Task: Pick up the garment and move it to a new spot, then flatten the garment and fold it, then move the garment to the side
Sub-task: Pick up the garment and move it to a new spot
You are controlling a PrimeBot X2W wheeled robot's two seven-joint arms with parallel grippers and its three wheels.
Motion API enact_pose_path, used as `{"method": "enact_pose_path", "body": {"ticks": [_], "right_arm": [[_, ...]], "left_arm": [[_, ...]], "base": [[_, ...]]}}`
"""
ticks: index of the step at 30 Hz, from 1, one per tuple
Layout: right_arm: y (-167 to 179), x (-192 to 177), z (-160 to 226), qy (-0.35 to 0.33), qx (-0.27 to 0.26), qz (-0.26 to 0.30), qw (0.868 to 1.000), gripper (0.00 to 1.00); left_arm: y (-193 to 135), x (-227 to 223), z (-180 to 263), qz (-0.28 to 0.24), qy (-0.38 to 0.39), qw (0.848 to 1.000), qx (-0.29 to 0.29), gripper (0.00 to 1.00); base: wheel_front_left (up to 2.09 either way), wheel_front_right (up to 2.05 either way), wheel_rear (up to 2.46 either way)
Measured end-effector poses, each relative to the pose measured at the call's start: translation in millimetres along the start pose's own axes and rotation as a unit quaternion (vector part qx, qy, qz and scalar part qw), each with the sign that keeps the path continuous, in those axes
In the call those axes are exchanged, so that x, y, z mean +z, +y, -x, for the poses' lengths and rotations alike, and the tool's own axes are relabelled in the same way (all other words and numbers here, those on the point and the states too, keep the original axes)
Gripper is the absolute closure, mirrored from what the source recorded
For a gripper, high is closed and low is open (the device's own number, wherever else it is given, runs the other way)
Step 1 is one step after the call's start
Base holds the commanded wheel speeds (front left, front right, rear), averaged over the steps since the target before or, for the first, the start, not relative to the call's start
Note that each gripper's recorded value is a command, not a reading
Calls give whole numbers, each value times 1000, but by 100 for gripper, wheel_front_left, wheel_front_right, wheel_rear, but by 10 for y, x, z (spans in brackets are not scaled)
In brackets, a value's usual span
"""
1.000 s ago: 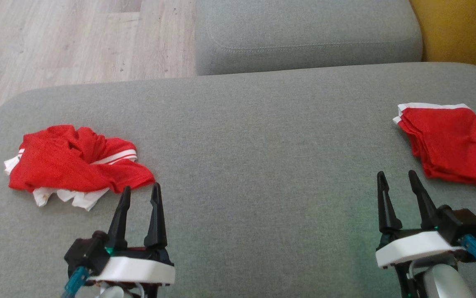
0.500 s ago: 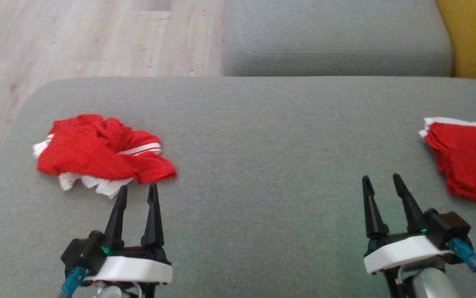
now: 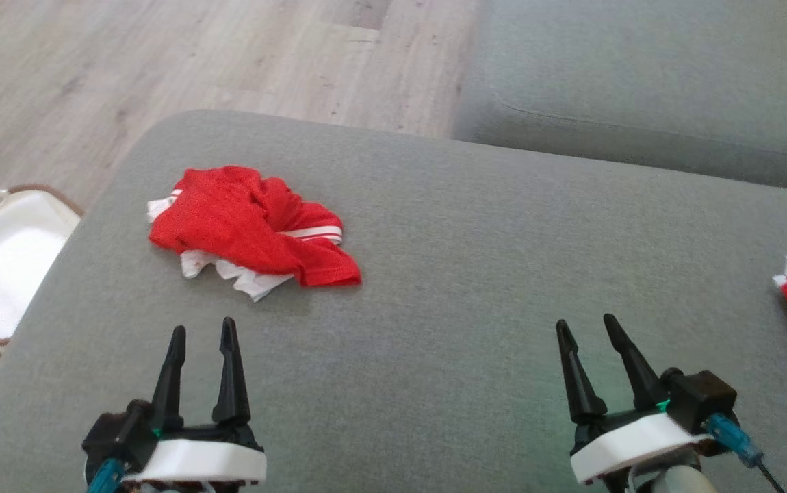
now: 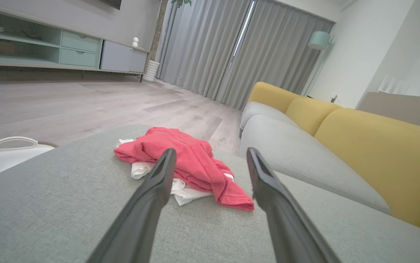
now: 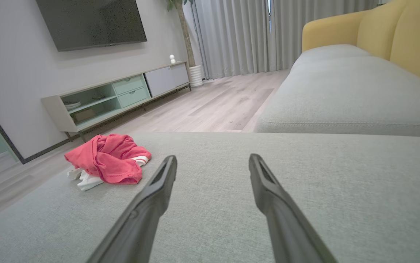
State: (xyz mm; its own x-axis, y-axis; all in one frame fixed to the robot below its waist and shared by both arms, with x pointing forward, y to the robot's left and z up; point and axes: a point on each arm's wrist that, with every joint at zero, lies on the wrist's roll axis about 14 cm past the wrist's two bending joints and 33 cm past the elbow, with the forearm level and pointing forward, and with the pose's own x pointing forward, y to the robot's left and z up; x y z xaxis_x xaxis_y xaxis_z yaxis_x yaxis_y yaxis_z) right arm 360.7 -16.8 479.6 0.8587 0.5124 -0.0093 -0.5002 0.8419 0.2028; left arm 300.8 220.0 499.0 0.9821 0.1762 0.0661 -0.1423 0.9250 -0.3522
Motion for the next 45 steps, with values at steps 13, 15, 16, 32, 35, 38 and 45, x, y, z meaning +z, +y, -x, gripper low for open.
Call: {"method": "enact_pose_path", "body": {"ticks": [13,15,16,32,35,38,45], "right_arm": [[240,-54,-68,10,38,-5,999,0],[209,-72,-68,12,34,-8,999,0],[188,-82,-71,13,31,-9,999,0],[-527,-95,-374,-2,-48,-11,999,0],[-673,-122,-404,-2,-65,-12,998,0],[-770,-154,-406,-1,-77,-14,997,0],[-1044,-201,-378,0,-111,-15,994,0]], "left_arm": [[220,33,141,-3,-6,999,35,0],[216,34,116,-4,-6,999,35,0],[221,32,99,-6,-5,999,35,0],[354,252,-1399,-152,58,987,-15,0],[454,129,-1711,-172,118,978,-5,0],[550,-37,-1843,-170,169,971,8,0],[901,-848,-1806,-157,350,922,58,0]], "base": [[0,0,0],[0,0,0],[0,0,0],[0,0,0],[0,0,0],[0,0,0],[0,0,0]]}}
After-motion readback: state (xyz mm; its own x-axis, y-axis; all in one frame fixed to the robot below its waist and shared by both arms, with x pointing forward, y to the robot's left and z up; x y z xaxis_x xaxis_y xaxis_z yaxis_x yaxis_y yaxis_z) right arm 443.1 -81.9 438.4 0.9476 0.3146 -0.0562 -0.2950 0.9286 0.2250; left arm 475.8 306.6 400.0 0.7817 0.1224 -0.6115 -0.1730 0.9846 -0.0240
